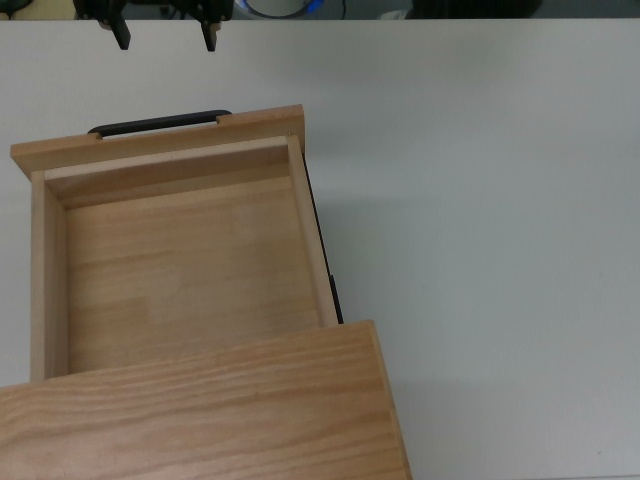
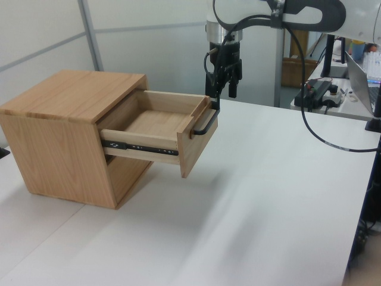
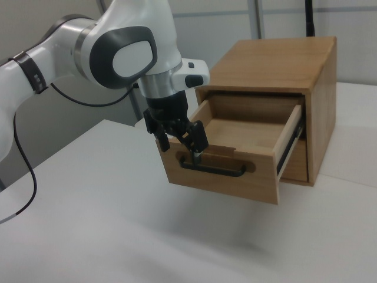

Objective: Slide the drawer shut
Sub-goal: 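Lower the gripper toward the open drawer's front panel beside the black handle, then push the drawer front with the gripper into the wooden cabinet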

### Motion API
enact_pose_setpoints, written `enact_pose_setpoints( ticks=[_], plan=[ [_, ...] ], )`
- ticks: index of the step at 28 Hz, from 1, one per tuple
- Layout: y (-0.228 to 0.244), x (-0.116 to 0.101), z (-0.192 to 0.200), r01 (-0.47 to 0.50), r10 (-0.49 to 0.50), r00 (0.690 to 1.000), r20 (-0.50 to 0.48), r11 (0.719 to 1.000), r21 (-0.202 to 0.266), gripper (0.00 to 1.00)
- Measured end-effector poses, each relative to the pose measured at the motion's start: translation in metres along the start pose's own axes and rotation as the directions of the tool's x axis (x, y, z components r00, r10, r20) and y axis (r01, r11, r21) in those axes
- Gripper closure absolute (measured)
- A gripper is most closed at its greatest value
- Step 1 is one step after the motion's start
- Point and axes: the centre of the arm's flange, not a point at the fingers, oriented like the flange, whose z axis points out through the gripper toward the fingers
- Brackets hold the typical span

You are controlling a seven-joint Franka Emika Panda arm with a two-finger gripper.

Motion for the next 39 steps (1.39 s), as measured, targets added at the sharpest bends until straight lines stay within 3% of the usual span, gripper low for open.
enact_pose_setpoints(
  ticks=[22, 29, 30, 39],
  plan=[
    [-0.0001, 0.0000, 0.0012, 0.005, -0.005, 1.000, 0.003, 1.000, 0.000, 0.03],
    [-0.0011, 0.0001, 0.0020, 0.010, -0.010, 1.000, 0.004, 1.000, 0.000, 0.30],
    [-0.0011, 0.0000, 0.0027, 0.010, -0.010, 1.000, 0.006, 1.000, 0.000, 0.39],
    [-0.0010, 0.0000, 0.0064, 0.018, -0.018, 1.000, 0.014, 1.000, -0.001, 0.70]
  ],
)
